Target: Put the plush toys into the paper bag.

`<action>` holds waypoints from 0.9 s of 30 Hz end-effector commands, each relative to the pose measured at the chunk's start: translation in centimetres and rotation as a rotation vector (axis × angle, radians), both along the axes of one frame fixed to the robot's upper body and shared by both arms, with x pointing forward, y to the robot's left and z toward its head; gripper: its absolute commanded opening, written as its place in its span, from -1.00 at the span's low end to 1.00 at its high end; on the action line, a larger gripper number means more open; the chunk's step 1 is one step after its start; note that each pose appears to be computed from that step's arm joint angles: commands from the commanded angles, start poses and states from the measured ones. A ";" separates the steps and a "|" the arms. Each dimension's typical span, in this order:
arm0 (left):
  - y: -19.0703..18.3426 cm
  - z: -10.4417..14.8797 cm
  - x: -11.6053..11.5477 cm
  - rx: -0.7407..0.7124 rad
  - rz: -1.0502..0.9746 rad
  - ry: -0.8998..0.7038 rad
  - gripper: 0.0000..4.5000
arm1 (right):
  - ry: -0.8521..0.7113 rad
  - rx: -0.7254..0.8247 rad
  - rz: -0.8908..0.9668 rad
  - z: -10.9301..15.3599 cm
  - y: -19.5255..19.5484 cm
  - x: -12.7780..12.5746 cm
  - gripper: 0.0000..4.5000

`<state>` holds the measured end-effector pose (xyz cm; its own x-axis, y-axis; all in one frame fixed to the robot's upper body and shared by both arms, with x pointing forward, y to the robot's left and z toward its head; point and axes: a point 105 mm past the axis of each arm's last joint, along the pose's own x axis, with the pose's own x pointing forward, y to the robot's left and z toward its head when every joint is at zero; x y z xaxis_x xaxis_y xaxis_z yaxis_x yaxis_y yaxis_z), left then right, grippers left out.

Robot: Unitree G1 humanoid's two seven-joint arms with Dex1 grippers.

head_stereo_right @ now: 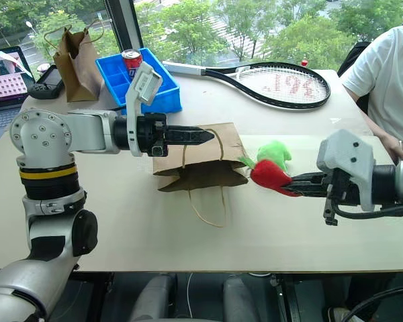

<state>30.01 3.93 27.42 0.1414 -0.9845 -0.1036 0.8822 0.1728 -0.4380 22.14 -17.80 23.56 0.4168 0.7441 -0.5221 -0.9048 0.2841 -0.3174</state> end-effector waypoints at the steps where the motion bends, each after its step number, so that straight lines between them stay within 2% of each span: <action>1: -0.2 1.8 0.0 -0.036 -0.006 -0.052 -1.00 | 0.023 0.056 0.064 0.6 1.9 -1.4 -0.98; 4: -0.1 2.3 0.0 -0.042 -0.003 -0.058 -1.00 | 0.016 0.087 0.040 0.1 2.8 -0.6 -0.98; 13: -0.1 2.3 -0.3 -0.052 -0.021 -0.065 -1.00 | 0.037 0.099 -0.032 -3.4 5.7 3.9 -0.98; 19: -0.4 2.2 -0.5 -0.059 -0.030 -0.053 -1.00 | 0.065 0.076 -0.105 -4.8 7.6 7.3 -0.98; 24: -0.7 2.3 -0.6 -0.070 -0.036 -0.047 -1.00 | 0.140 -0.035 -0.149 -8.3 8.8 8.6 -0.98; 27: -0.8 2.3 -0.6 -0.076 -0.033 -0.043 -1.00 | 0.104 -0.025 -0.205 -8.4 9.7 10.0 -0.98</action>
